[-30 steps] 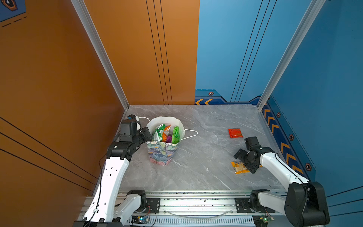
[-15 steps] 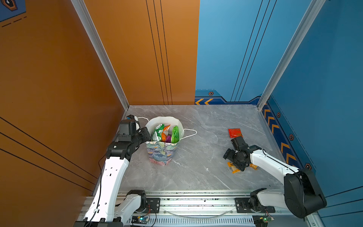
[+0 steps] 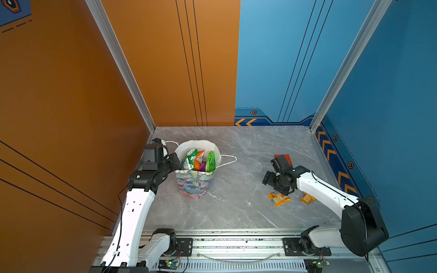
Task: Place the snacks into the paper bag
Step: Move the snack to the bottom-right of the table, then pick up the snack from the bottom-right of the table.
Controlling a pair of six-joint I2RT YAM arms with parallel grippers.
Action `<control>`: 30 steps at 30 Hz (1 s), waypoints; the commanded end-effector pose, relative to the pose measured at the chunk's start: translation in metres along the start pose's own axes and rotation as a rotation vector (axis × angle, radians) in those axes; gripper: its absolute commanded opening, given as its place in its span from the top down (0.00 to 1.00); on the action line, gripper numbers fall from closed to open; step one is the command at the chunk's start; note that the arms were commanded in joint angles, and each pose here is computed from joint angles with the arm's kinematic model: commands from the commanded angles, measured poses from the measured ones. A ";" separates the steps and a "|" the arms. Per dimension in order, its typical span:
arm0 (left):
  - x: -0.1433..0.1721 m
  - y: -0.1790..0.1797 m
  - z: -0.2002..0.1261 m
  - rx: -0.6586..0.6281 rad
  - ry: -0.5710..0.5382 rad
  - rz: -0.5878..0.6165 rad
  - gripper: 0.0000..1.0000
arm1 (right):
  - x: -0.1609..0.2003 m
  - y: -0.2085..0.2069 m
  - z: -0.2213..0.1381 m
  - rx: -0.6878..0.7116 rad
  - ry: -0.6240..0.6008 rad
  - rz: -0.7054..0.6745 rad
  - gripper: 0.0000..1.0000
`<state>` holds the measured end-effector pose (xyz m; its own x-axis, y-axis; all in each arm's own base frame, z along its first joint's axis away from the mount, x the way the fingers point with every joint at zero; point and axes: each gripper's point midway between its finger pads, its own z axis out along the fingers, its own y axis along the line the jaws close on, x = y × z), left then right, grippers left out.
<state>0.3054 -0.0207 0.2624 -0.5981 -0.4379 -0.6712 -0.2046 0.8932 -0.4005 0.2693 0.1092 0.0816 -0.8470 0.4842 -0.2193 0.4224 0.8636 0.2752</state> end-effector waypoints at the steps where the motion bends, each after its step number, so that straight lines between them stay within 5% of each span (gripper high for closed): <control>1: -0.002 0.000 -0.004 0.014 -0.016 0.003 0.96 | -0.004 -0.043 -0.016 0.086 -0.028 0.022 0.13; 10: -0.002 0.002 -0.003 0.010 -0.014 -0.004 0.96 | -0.004 -0.095 -0.019 0.103 -0.039 0.174 0.15; 20: -0.002 0.004 -0.002 0.000 -0.016 -0.003 0.96 | 0.014 -0.096 0.010 0.071 0.039 0.183 0.19; 30: -0.003 0.005 -0.001 -0.003 -0.016 -0.006 0.96 | 0.023 -0.086 0.029 0.040 0.076 0.171 0.44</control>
<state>0.3054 -0.0175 0.2619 -0.5947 -0.4451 -0.6695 -0.2140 0.8904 -0.4018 0.2191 0.0429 0.0288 -0.7775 0.6204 -0.1032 0.5851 0.7737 0.2430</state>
